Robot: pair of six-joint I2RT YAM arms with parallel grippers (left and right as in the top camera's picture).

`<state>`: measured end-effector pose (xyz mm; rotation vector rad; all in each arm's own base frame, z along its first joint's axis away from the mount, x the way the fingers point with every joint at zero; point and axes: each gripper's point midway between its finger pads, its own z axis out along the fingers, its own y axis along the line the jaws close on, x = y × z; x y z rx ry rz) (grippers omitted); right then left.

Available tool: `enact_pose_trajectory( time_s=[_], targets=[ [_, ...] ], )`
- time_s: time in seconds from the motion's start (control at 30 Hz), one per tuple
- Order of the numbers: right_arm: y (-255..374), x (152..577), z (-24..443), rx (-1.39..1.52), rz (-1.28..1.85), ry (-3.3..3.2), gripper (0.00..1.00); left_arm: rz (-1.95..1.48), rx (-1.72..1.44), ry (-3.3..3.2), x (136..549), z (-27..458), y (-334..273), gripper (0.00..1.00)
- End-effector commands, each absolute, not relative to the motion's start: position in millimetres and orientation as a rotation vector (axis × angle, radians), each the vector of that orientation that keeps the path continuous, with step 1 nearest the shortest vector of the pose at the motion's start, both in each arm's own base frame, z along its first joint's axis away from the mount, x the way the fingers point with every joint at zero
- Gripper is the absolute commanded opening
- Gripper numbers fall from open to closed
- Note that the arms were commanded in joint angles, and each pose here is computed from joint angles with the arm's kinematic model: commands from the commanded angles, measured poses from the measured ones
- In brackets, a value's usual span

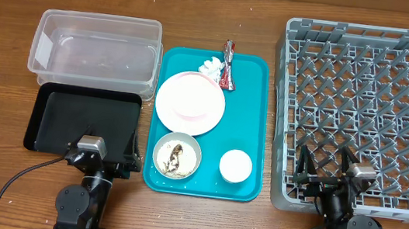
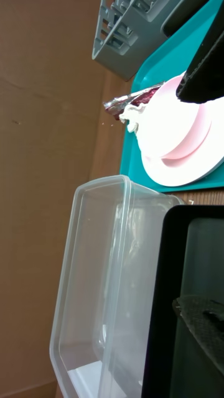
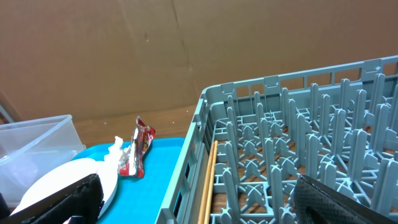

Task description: Sort waste into correct bins and load items into the dishwasher

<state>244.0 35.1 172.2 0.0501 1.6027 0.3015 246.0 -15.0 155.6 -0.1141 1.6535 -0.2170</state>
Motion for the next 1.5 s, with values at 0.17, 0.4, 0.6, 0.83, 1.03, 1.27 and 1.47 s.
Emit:
enact_pose_trajectory(
  time_s=[0.17,0.4,0.6,0.83,1.03,1.27,1.47],
  targets=[
    [32.8,244.5,169.4,0.055,0.290,1.603,1.00,-0.225,-0.122,1.652,246.0,155.0,-14.6,1.00],
    [32.8,244.5,169.4,0.055,0.290,1.603,1.00,-0.225,-0.122,1.652,246.0,155.0,-14.6,1.00],
    [32.8,244.5,169.4,0.055,0.290,1.603,1.00,-0.225,-0.122,1.652,246.0,155.0,-14.6,1.00],
    [32.8,244.5,169.4,0.055,0.290,1.603,1.00,-0.225,-0.121,1.652,246.0,155.0,-14.7,1.00],
    [33.0,244.5,169.4,0.054,0.292,1.604,1.00,-0.225,-0.122,1.652,246.0,155.1,-14.6,1.00],
    [39.4,243.4,170.0,0.108,0.402,1.605,1.00,-0.412,-0.164,1.650,244.1,157.6,-31.2,1.00],
    [71.5,233.5,179.1,0.018,0.624,1.598,1.00,-0.735,-0.154,1.618,235.1,174.1,-65.3,1.00]
  ],
)
